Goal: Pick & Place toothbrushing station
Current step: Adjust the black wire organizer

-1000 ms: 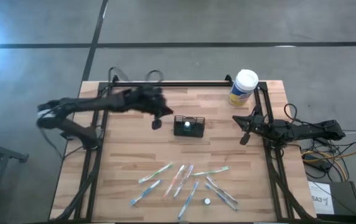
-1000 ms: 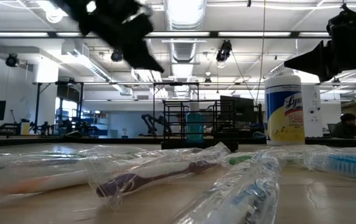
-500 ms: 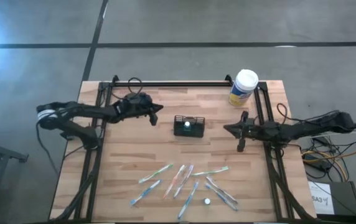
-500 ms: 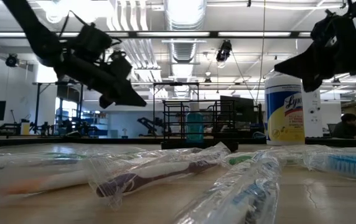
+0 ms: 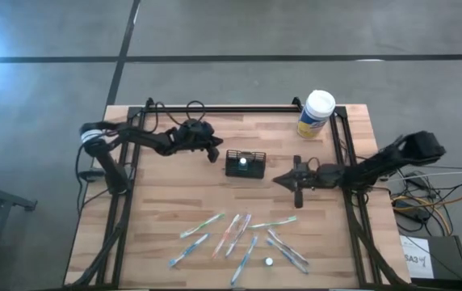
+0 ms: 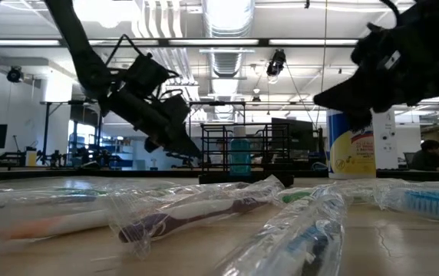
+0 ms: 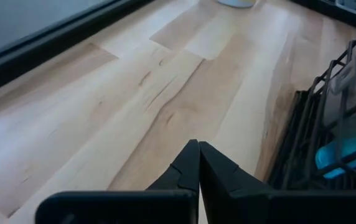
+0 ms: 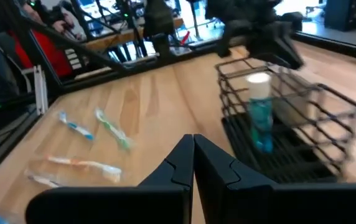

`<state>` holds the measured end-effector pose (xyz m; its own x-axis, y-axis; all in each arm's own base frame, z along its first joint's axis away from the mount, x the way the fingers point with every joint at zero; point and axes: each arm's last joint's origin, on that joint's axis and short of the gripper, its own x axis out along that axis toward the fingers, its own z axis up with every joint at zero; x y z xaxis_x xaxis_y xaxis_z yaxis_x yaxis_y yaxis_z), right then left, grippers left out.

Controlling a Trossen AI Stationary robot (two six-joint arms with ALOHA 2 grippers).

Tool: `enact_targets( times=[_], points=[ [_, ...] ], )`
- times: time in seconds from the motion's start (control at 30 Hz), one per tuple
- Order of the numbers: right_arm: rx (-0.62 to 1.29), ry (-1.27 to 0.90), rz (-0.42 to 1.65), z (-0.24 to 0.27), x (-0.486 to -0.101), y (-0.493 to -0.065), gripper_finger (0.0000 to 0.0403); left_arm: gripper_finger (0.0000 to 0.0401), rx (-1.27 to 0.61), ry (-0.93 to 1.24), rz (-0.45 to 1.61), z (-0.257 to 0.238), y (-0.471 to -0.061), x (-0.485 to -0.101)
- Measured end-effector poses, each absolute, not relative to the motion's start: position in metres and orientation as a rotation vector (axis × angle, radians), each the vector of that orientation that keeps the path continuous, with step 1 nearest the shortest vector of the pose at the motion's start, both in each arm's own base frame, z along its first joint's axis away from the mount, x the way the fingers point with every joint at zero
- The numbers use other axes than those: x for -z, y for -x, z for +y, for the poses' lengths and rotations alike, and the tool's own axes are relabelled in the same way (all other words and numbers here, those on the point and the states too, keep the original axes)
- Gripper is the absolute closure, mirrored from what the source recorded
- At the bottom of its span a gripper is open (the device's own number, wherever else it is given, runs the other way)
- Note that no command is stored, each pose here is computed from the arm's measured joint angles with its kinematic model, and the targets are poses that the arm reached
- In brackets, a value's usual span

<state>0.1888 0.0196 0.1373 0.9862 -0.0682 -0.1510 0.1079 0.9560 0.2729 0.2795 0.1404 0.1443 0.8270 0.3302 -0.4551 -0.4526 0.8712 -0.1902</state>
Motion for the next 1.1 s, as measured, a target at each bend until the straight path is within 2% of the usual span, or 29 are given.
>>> enact_targets(
  times=[0.53,1.1],
  points=[
    [0.117,-0.293,0.269,0.029,-0.106,-0.250,0.0394,0.0398,-0.364,0.368,0.430,0.142,-0.277,-0.142],
    [0.332,-0.302,0.298,0.015,-0.095,-0.247,0.0394,0.0397,-0.296,0.380,0.438,0.126,-0.285,-0.142]
  ],
)
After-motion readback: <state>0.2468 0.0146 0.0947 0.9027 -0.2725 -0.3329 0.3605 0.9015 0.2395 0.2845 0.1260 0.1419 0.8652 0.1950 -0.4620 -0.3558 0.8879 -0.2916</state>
